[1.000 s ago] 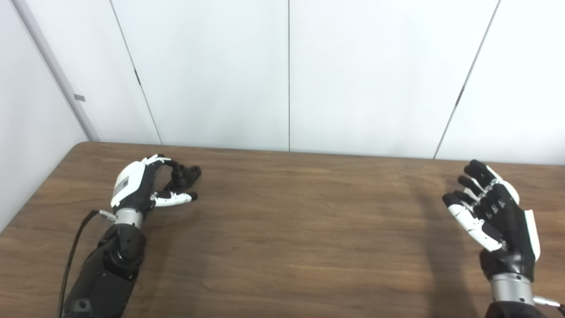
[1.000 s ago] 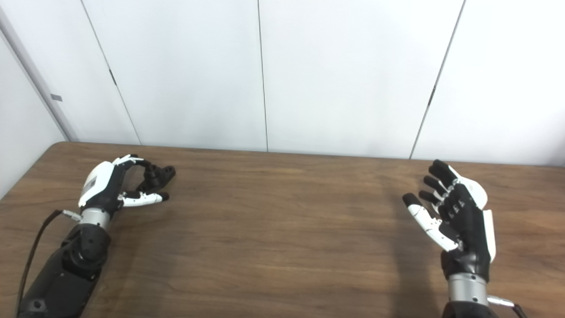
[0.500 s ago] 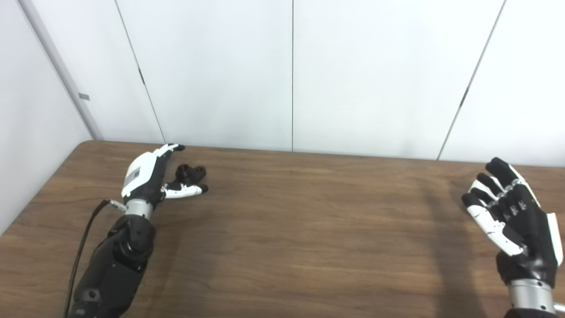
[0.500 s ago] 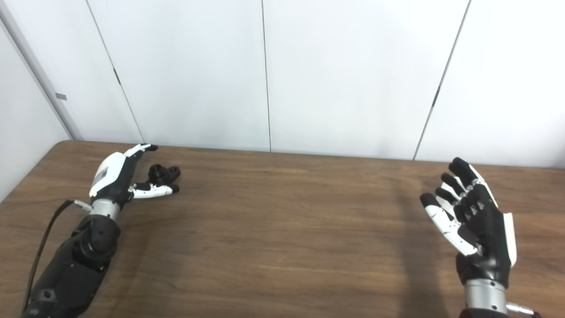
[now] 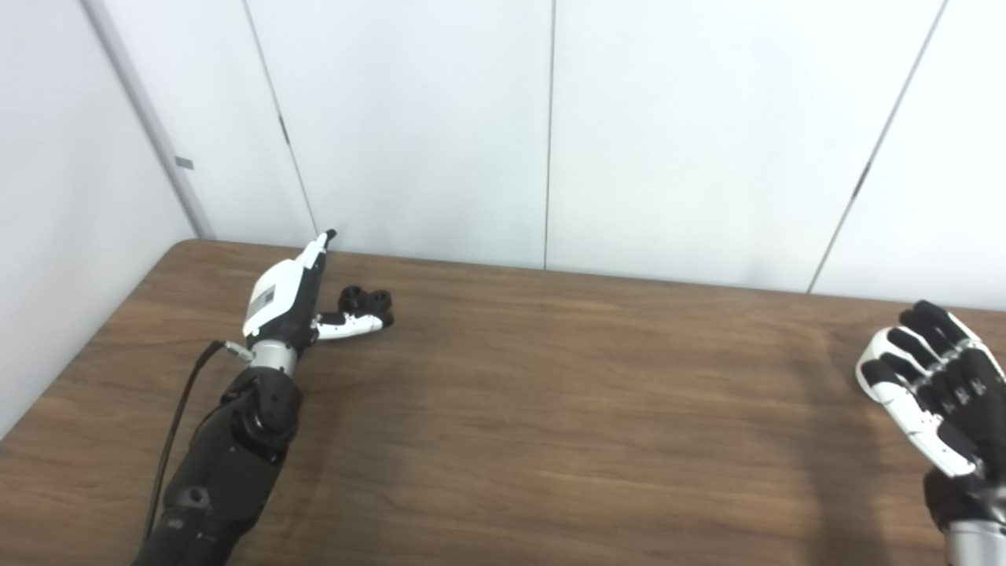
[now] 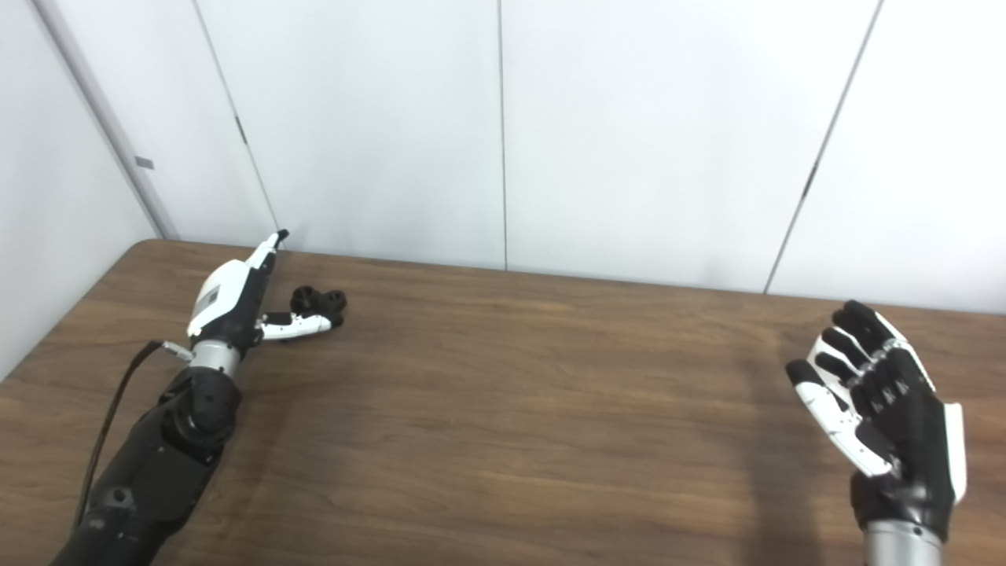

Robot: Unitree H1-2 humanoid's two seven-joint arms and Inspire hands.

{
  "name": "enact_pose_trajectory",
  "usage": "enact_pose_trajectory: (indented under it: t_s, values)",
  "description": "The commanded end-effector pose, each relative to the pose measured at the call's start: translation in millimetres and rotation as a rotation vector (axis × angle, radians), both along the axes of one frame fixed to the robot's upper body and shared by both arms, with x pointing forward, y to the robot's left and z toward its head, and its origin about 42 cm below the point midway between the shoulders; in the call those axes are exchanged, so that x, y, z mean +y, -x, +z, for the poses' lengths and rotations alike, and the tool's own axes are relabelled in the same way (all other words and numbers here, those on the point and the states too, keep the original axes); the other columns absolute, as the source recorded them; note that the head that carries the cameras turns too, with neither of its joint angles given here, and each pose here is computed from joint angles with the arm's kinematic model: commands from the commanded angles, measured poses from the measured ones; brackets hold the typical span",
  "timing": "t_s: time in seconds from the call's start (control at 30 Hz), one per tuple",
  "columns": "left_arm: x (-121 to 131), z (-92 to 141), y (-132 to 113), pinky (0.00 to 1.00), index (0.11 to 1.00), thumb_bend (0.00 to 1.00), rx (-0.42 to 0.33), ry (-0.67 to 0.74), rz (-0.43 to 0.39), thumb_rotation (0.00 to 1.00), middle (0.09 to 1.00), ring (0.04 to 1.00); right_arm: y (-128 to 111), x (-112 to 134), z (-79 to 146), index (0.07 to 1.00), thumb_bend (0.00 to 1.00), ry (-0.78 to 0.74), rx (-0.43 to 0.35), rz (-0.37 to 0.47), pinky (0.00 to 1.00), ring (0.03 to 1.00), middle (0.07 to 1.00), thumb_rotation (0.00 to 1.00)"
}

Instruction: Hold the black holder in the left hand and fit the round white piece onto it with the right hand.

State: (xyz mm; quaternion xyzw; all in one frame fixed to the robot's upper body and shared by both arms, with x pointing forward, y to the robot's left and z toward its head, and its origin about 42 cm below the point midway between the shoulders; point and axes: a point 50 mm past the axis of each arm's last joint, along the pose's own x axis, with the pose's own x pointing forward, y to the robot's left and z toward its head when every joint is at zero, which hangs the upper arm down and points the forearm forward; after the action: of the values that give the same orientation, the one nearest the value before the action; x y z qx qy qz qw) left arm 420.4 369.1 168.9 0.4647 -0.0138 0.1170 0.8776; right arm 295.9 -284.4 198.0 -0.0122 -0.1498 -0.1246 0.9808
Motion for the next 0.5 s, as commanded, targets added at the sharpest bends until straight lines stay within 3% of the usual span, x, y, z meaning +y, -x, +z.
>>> enact_pose_trajectory:
  t_s: [0.0,0.13,0.47]
  values:
    - [12.8,35.6,-11.2,0.96,0.964,1.00,-0.094,-0.075,-0.003,0.39,0.989,0.971,-0.8,2.5,17.3,0.775,0.50,0.010,-0.076,-0.001,0.73,0.791,0.803,0.21]
    - [19.2,39.1,-8.3,0.96,0.915,1.00,-0.072,-0.121,0.001,0.33,0.966,0.968,-0.5,5.2,19.4,0.768,0.51,0.000,-0.088,0.003,0.71,0.779,0.797,0.19]
    - [25.4,31.9,-4.0,0.95,0.880,1.00,-0.022,-0.166,0.018,0.32,0.948,0.957,0.6,6.7,23.0,0.758,0.50,0.009,-0.090,0.004,0.69,0.764,0.783,0.20]
